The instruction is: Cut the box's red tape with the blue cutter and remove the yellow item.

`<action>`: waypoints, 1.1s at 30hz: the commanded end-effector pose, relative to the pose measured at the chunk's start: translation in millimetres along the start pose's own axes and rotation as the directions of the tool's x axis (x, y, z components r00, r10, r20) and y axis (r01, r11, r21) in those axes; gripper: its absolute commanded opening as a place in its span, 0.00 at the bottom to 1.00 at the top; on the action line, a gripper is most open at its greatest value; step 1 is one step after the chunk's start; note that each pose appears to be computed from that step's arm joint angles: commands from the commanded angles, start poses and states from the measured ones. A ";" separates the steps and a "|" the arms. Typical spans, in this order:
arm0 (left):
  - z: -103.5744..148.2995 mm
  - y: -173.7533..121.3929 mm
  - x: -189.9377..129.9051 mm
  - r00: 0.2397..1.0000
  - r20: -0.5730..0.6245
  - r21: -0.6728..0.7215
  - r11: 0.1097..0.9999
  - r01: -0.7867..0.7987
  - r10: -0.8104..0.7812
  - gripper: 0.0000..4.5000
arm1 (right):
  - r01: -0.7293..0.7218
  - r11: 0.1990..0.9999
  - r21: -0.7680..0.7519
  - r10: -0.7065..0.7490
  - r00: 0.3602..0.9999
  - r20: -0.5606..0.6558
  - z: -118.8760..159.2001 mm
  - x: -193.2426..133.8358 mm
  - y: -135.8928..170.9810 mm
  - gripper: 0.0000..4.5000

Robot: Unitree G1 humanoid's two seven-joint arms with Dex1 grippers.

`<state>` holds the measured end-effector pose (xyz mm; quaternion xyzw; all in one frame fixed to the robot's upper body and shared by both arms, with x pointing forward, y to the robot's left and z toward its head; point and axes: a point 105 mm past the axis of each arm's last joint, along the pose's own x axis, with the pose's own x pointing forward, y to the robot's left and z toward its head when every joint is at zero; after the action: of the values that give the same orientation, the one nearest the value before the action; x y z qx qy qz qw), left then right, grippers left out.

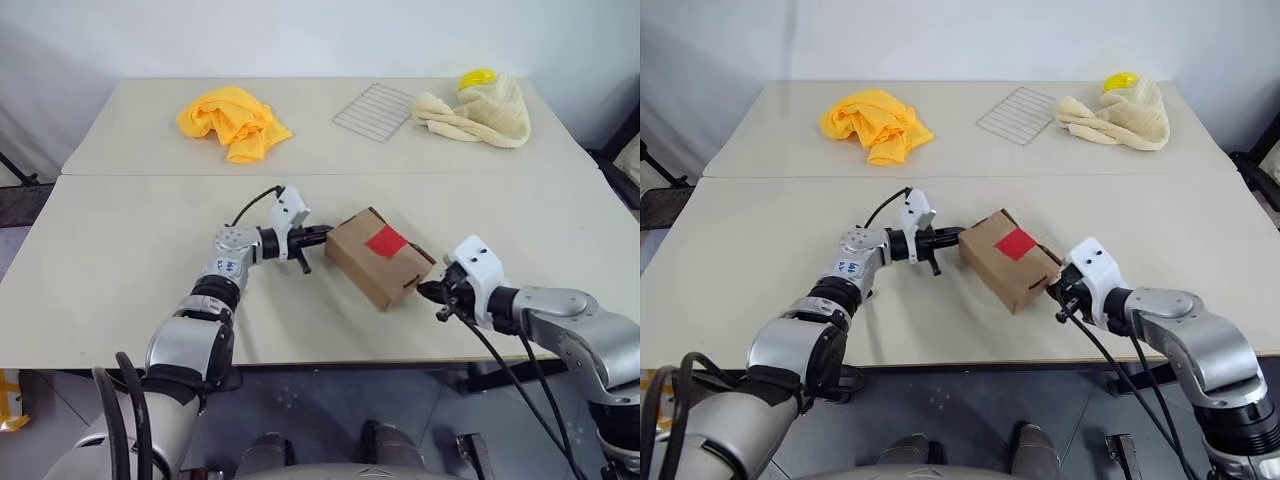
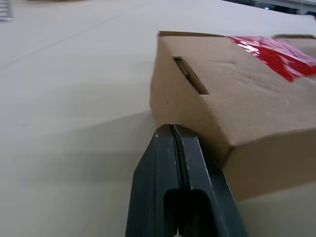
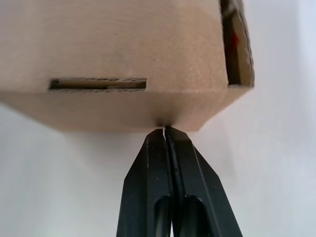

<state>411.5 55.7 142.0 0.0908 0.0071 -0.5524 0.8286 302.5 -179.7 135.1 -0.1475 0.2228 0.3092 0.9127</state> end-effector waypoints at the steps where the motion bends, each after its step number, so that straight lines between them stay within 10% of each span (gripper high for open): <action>1: 5.5 -6.3 2.8 0.999 0.007 0.028 0.998 0.051 -0.051 0.00 | 0.027 0.999 -0.031 -0.026 0.999 0.027 7.5 -11.3 -6.5 0.01; 20: 13.7 28.1 -17.9 0.987 0.007 0.045 0.986 -0.160 0.160 0.00 | 0.213 0.974 -0.078 -0.216 0.976 -0.034 -5.2 -40.5 -49.2 0.01; 25: 25.9 65.6 -53.1 0.915 0.055 -0.023 0.916 -0.400 0.400 0.04 | 0.277 0.958 -0.072 -0.246 0.926 0.286 27.5 -58.9 -72.1 0.00; 33: 42.7 86.2 -106.2 0.846 0.050 -0.099 0.845 -0.525 0.531 0.53 | 0.107 0.989 -0.100 -0.051 0.893 0.447 51.1 -59.0 -65.6 0.52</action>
<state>449.0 168.3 187.7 0.0305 0.0011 -0.3126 0.9494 321.5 -236.9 202.7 -0.1371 0.0149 0.2951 0.9455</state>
